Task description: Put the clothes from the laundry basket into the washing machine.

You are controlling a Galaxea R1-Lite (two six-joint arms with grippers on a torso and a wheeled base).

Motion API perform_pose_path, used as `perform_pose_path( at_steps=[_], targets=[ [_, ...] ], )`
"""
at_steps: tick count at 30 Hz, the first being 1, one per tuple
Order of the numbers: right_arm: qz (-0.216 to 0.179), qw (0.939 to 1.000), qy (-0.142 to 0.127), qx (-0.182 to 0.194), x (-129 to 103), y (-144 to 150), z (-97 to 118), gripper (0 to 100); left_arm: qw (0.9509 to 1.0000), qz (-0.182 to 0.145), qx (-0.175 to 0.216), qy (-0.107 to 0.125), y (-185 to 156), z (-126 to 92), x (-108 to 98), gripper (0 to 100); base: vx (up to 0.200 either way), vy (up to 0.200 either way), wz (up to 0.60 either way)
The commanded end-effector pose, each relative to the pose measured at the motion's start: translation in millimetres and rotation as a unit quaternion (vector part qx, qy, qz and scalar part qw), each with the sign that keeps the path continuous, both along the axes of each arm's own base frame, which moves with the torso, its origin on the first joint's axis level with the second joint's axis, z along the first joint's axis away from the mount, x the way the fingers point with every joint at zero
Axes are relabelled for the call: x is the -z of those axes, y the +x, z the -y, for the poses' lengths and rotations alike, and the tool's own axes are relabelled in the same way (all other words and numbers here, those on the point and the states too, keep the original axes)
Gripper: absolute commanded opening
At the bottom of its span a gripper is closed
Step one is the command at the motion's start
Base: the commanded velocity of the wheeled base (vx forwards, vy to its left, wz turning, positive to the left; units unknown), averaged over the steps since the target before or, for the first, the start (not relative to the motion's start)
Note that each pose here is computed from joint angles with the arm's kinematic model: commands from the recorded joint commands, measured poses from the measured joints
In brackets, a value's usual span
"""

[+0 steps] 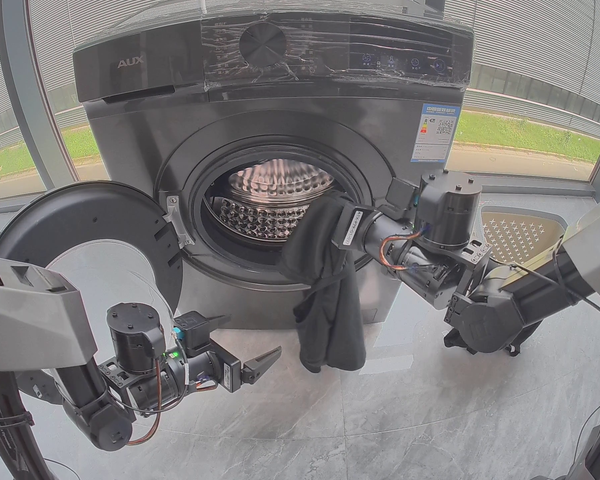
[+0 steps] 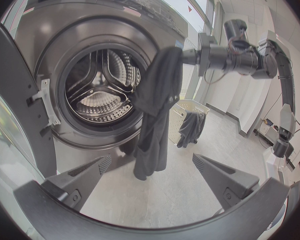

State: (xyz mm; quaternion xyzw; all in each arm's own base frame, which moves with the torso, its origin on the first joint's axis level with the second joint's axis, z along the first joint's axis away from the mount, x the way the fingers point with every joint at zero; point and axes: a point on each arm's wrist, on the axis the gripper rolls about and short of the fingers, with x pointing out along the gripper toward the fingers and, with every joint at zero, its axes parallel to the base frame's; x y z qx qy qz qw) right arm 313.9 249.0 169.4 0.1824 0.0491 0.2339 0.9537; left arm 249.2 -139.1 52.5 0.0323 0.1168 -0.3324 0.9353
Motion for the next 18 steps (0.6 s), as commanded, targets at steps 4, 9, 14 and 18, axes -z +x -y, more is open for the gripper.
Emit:
perform_pose_path(
  at_steps=[4, 9, 14, 18],
  targets=[
    [0.025, 0.9994, 0.021, -0.013, -18, -1, -13, 0, 0.9995, -0.028, -0.001, 0.015, 11, 5, 25, 100, 0.0, 0.0, 0.0],
    [0.028, 0.9991, 0.024, -0.022, -19, -6, -18, 0, 0.9992, -0.033, 0.0, 0.022, 22, 11, 40, 100, 0.0, 0.0, 0.0],
    [0.03, 0.999, 0.025, -0.023, -19, -7, -19, 0, 0.9995, -0.026, -0.003, 0.019, 36, 15, 47, 100, 0.0, 0.0, 0.0],
    [0.031, 0.9988, 0.025, -0.03, -19, -11, -22, 0, 0.9995, -0.019, -0.015, 0.02, 48, 12, 51, 100, 0.0, 0.0, 0.0]
  ],
)
